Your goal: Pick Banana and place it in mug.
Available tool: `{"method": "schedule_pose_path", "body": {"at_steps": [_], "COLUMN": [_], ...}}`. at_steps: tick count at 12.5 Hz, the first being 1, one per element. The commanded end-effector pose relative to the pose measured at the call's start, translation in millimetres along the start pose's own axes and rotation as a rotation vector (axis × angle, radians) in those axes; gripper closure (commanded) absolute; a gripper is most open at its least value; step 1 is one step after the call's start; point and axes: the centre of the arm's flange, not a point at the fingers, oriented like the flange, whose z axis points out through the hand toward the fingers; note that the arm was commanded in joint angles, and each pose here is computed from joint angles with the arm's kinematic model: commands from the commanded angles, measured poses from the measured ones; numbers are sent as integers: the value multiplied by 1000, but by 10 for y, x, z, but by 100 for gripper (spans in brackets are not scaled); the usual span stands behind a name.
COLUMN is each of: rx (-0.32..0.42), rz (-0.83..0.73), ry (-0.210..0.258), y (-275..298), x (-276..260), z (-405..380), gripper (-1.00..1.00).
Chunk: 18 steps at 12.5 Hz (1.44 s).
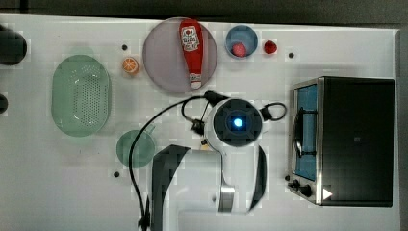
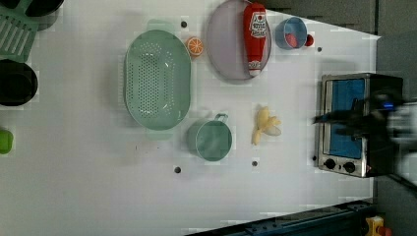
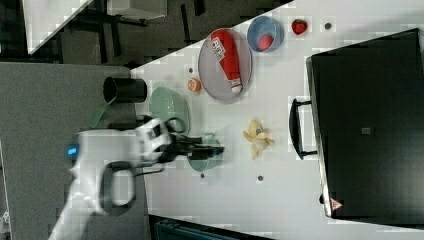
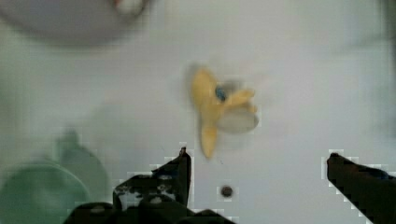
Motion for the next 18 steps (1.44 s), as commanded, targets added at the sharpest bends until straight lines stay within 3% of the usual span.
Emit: {"method": "schedule_pose_path", "body": {"at_steps": [1,4,11,16,18], "rx": [-10,-13,-25,-24,-26], "rz": [-467,-724,-751,-746,-739], "ry": [6,4,103,92,95], "y": [6,-32,-103,-67,-37], "x": [-66,12,146,118,126], "z": [549,1190,1983,2029,2003], "gripper": [-100,-100,-93,30,36]}}
